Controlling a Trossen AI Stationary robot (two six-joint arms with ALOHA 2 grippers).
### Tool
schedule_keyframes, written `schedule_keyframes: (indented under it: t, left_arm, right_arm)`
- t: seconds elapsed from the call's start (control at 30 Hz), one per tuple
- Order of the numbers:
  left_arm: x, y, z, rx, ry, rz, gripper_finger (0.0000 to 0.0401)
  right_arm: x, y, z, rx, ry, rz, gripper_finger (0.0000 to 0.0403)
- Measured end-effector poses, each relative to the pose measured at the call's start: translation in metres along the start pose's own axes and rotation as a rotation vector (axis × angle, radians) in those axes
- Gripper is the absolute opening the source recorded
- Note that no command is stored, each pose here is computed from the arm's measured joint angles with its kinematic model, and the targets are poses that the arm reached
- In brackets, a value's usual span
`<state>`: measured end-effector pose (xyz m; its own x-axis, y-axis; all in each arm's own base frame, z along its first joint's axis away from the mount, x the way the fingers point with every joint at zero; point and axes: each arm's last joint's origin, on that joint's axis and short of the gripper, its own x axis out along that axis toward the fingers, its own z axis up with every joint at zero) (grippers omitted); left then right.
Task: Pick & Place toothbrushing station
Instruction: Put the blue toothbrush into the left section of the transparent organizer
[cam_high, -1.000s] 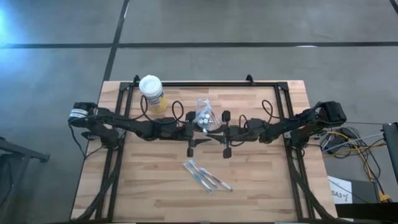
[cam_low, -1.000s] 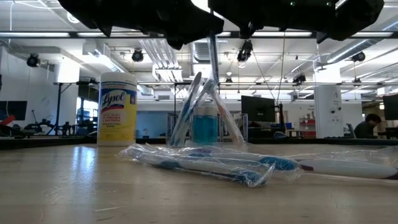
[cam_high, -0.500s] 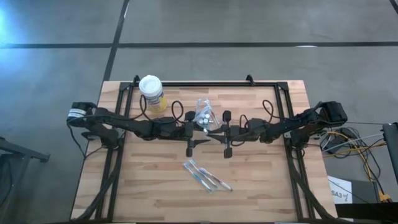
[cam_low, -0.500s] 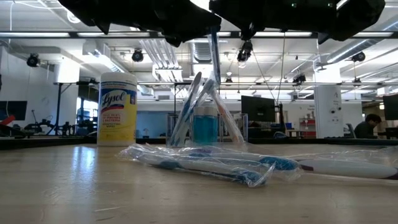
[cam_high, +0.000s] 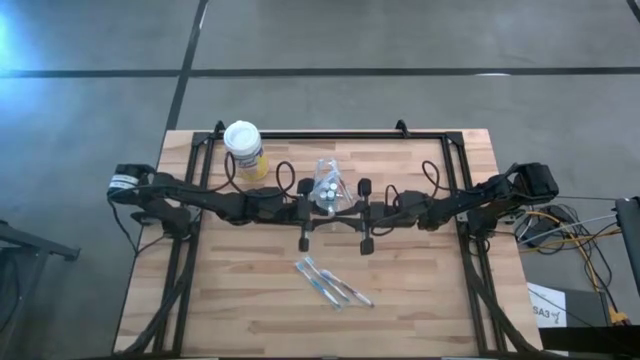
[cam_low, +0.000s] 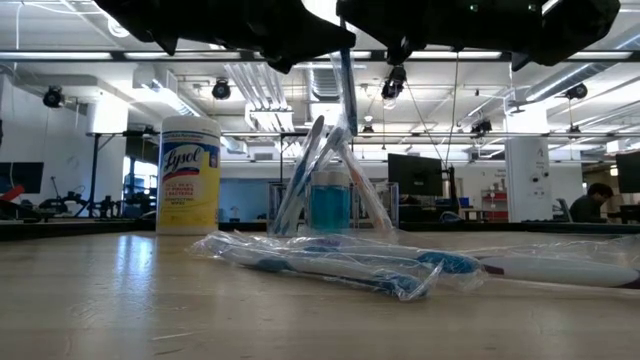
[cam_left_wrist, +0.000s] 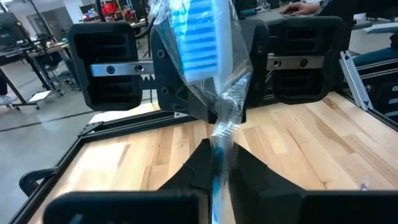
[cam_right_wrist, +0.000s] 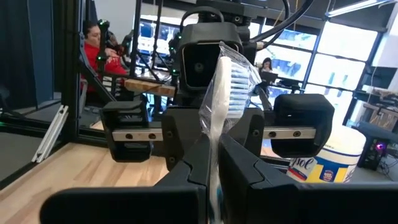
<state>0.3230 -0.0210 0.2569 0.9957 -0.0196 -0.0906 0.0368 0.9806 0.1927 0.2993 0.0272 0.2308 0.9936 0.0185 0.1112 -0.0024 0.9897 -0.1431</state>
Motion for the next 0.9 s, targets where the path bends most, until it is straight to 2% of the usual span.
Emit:
schedule_keyframes:
  t: [0.2, 0.33, 0.53, 0.7, 0.9]
  left_arm:
    - [0.000, -0.001, -0.002, 0.001, 0.024, -0.008, 0.0027]
    - [-0.002, -0.001, -0.002, 0.017, 0.046, -0.015, 0.0026]
    - [-0.013, 0.003, 0.007, 0.021, 0.039, 0.031, 0.0026]
    - [-0.037, 0.008, 0.010, 0.019, 0.012, 0.076, 0.0026]
    - [-0.088, 0.010, 0.003, 0.004, -0.040, 0.111, 0.0026]
  right_arm:
    - [0.000, 0.000, -0.002, -0.005, 0.012, 0.003, 0.0022]
    - [0.000, 0.001, -0.001, -0.017, 0.011, 0.003, 0.0063]
    - [-0.003, -0.001, 0.006, -0.006, -0.005, -0.002, 0.0131]
    - [-0.012, -0.003, 0.015, 0.019, 0.019, 0.001, 0.0157]
    - [-0.035, -0.003, 0.016, 0.021, 0.029, 0.011, 0.0151]
